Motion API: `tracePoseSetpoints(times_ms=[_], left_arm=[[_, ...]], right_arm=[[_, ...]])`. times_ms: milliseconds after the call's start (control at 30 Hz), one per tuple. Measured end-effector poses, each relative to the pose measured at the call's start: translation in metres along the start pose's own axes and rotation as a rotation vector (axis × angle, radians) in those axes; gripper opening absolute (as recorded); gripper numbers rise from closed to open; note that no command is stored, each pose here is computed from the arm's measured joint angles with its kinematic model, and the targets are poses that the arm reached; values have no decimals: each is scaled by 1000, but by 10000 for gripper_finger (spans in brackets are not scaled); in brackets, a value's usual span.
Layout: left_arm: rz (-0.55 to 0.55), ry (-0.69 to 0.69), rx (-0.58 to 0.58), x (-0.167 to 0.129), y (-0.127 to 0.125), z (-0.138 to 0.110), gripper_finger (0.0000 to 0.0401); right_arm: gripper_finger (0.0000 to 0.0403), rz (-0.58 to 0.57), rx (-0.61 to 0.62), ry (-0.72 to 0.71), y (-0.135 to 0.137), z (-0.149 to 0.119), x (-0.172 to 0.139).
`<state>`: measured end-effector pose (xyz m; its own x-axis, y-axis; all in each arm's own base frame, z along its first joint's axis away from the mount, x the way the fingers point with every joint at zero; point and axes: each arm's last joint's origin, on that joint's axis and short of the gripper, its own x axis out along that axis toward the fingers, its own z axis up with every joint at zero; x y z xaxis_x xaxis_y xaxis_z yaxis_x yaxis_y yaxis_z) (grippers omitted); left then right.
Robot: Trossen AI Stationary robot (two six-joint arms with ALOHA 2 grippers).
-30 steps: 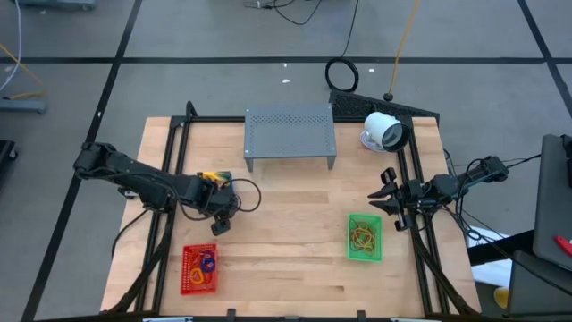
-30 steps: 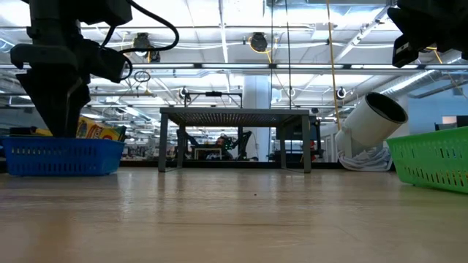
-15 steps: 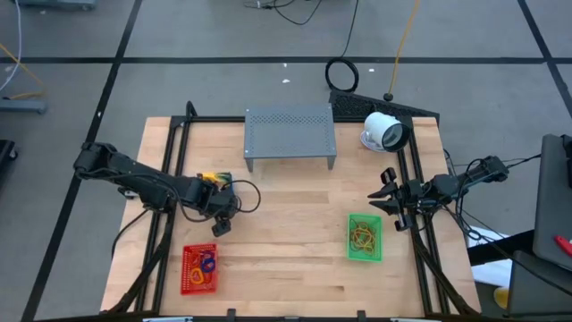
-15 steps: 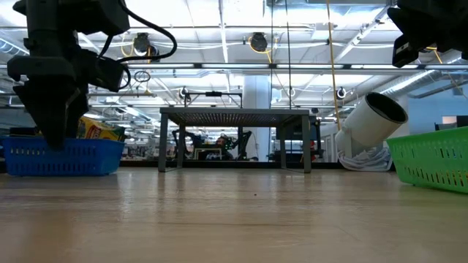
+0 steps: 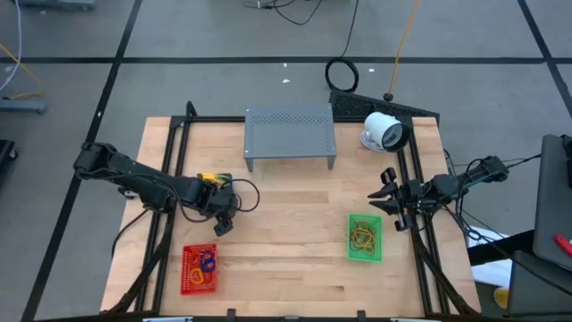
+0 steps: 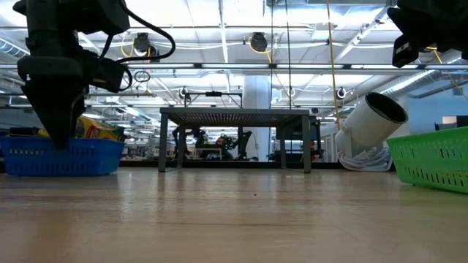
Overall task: Pick & Place Office Desk Supplies
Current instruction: Put the blue bin with crayon boxes on the shelf
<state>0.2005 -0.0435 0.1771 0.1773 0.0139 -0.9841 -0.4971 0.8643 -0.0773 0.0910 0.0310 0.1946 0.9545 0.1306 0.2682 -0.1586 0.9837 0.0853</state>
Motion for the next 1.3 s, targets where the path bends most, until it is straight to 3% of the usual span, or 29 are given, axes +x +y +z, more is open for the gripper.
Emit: tracePoseSetpoints(times_ms=[1300], left_arm=[[-26, 16, 181, 0, -1, -1, 395]], right_arm=[[66, 0, 0, 0, 0, 0, 0]])
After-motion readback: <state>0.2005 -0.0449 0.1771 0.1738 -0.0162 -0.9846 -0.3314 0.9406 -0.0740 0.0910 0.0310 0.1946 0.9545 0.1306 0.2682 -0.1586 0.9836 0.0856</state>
